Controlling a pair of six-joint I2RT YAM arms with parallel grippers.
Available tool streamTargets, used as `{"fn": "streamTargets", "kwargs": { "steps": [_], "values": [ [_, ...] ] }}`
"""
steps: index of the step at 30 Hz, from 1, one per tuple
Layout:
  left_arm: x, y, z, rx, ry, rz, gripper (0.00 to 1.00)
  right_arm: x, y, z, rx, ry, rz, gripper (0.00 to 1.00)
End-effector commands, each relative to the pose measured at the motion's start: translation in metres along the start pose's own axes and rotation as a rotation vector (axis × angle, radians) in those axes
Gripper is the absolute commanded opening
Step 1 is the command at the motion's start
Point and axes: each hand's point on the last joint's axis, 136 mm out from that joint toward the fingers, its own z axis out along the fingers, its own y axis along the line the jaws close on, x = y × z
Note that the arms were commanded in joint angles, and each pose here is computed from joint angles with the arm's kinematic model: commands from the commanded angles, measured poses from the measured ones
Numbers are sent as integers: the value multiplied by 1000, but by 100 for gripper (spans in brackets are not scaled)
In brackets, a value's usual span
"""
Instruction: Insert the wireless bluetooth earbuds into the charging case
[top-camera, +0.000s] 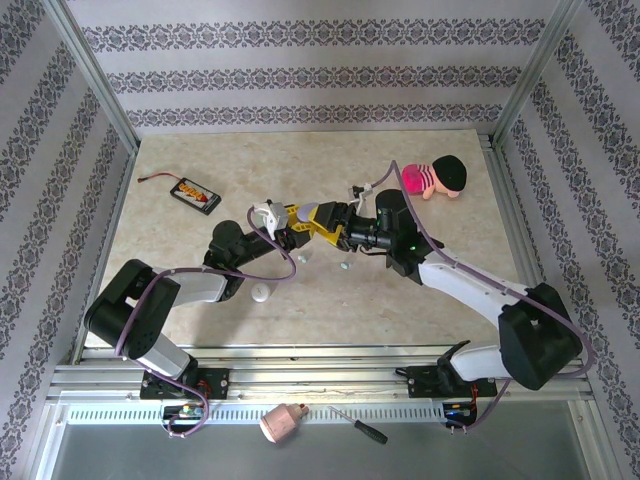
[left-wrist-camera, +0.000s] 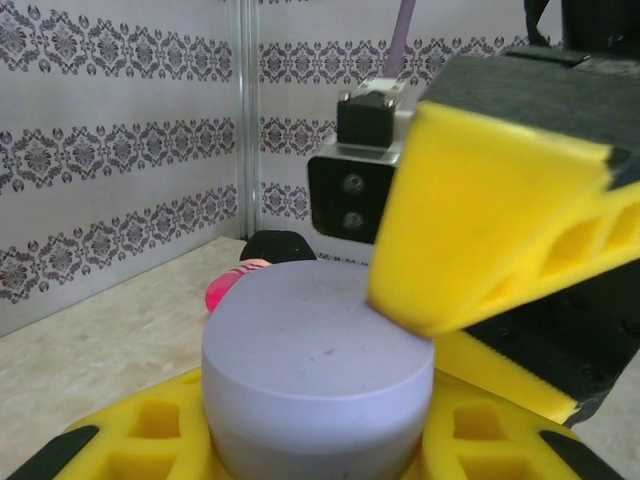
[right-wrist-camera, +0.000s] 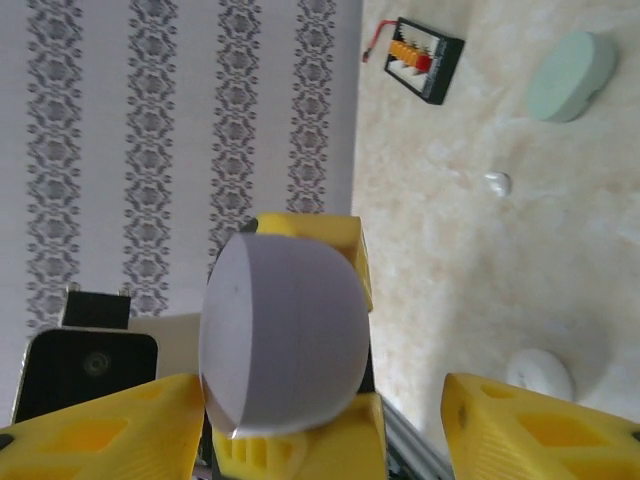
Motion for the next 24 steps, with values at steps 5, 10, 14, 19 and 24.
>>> {"fn": "streamTargets", "kwargs": {
  "steps": [5, 10, 14, 19, 24],
  "values": [
    [-38, -7, 3, 55, -84, 40, 11, -14, 26, 4, -147, -17, 45, 61],
    [-38, -9, 3, 72, -82, 36, 11, -26, 29, 4, -165, -27, 56, 55],
    [-37, -8, 3, 71, -74, 42, 10, -30, 27, 2, -165, -35, 67, 46],
    [-34, -7, 2, 64, -59, 36, 11, -31, 27, 1, -175, -36, 70, 27],
    [-31, -4, 4, 53, -40, 37, 17, -32, 28, 0, -176, -40, 63, 21]
  ]
}}
